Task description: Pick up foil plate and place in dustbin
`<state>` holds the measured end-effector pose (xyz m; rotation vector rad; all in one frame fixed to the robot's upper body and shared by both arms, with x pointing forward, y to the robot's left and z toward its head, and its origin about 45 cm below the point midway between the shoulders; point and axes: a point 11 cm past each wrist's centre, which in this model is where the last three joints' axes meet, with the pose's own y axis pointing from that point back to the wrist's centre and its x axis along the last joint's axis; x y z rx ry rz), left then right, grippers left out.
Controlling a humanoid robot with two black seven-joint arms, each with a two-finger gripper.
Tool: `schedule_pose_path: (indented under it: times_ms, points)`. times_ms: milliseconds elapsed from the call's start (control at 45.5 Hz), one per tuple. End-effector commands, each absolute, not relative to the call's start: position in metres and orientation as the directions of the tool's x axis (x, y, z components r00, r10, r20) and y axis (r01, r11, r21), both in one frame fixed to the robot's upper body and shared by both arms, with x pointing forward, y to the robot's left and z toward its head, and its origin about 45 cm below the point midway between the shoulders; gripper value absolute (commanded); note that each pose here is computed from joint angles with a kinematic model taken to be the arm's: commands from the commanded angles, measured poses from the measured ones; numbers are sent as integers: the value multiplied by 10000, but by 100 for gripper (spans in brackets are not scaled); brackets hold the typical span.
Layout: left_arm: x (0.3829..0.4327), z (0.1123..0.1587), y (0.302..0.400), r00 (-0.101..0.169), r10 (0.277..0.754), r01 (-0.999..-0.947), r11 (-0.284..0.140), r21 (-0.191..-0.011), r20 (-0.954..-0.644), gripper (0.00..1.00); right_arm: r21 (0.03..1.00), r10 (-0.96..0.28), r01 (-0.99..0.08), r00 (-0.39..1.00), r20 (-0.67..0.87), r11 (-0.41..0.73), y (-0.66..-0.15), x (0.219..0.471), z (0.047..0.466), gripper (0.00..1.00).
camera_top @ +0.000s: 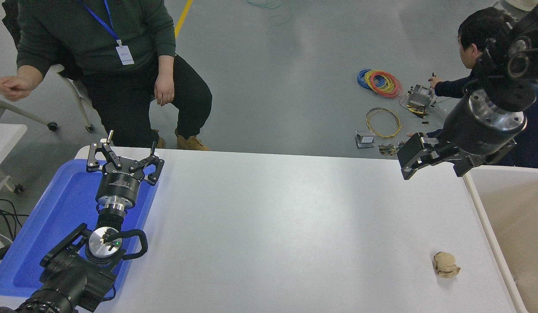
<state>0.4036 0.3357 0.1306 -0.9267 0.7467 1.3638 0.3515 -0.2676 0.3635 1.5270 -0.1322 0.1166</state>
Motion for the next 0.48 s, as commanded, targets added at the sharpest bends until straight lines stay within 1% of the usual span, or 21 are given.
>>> schedule_pose_path:
  times_ms: [0, 132, 462]
  points:
    - [4036, 1307, 3358, 872, 4708, -9933, -265, -1129, -8779, 100, 9750, -651, -1813, 9795, 1907, 1280, -2710, 3598, 3461, 100]
    - [4036, 1307, 3358, 872, 4708, -9933, -265, -1129, -8779, 100, 9717, -555, -1847, 9793, 1945, 1470, -2676, 3669, 3380, 100]
    - [4036, 1304, 3351, 874, 4696, -9933, -259, -1127, -8785, 100, 9748, -428, -1612, 9846, 1696, 1543, -2632, 3682, 3247, 100]
